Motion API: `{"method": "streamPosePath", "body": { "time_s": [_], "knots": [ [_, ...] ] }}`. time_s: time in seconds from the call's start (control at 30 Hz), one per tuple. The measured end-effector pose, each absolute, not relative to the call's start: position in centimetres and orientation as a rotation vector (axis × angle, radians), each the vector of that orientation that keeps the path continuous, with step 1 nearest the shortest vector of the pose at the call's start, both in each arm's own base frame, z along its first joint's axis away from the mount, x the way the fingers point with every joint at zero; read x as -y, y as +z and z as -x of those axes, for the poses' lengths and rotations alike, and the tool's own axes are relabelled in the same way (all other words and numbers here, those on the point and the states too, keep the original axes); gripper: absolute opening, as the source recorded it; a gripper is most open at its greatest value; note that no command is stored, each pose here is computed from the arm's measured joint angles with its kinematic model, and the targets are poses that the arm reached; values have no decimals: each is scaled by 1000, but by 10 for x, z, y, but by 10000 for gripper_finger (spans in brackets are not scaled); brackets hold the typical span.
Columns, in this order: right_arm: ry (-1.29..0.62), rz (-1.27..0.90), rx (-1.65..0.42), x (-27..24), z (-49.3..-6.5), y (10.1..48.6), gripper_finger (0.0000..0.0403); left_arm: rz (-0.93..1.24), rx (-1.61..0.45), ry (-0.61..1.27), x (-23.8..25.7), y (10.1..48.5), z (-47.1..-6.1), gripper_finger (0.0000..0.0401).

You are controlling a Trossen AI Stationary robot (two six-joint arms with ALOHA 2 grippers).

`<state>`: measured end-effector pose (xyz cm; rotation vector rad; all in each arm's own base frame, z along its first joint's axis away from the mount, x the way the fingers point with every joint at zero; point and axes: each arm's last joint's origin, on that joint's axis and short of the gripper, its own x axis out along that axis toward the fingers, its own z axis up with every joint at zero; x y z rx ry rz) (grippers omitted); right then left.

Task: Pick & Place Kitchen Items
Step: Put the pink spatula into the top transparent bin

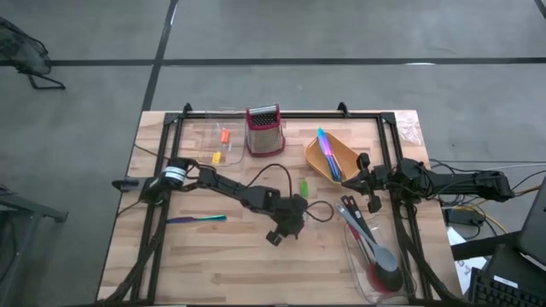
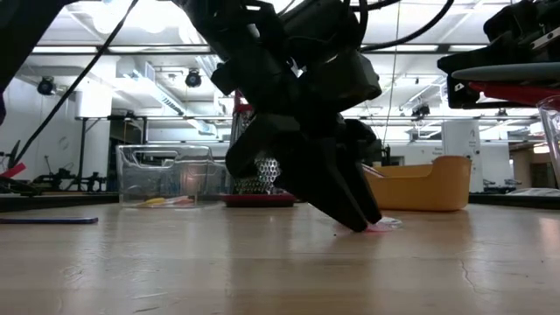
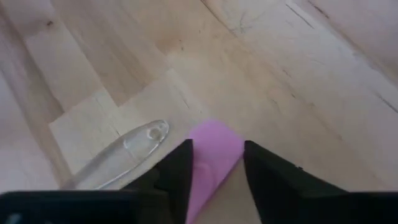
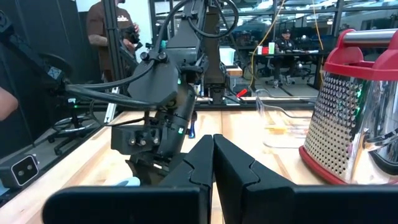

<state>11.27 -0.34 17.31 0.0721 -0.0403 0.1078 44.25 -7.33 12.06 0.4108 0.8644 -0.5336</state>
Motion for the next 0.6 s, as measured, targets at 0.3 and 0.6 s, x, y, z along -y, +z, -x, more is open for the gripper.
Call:
{"method": "streamPosePath", "body": {
  "time_s": [0.3, 0.6],
  "knots": [
    [108, -72, 41, 3, -113, 173, 8, -358, -866, -564, 76, 131, -438, 8],
    [108, -73, 37, 3, -113, 173, 8, -358, -884, -566, 76, 159, -425, 2]
  ]
}}
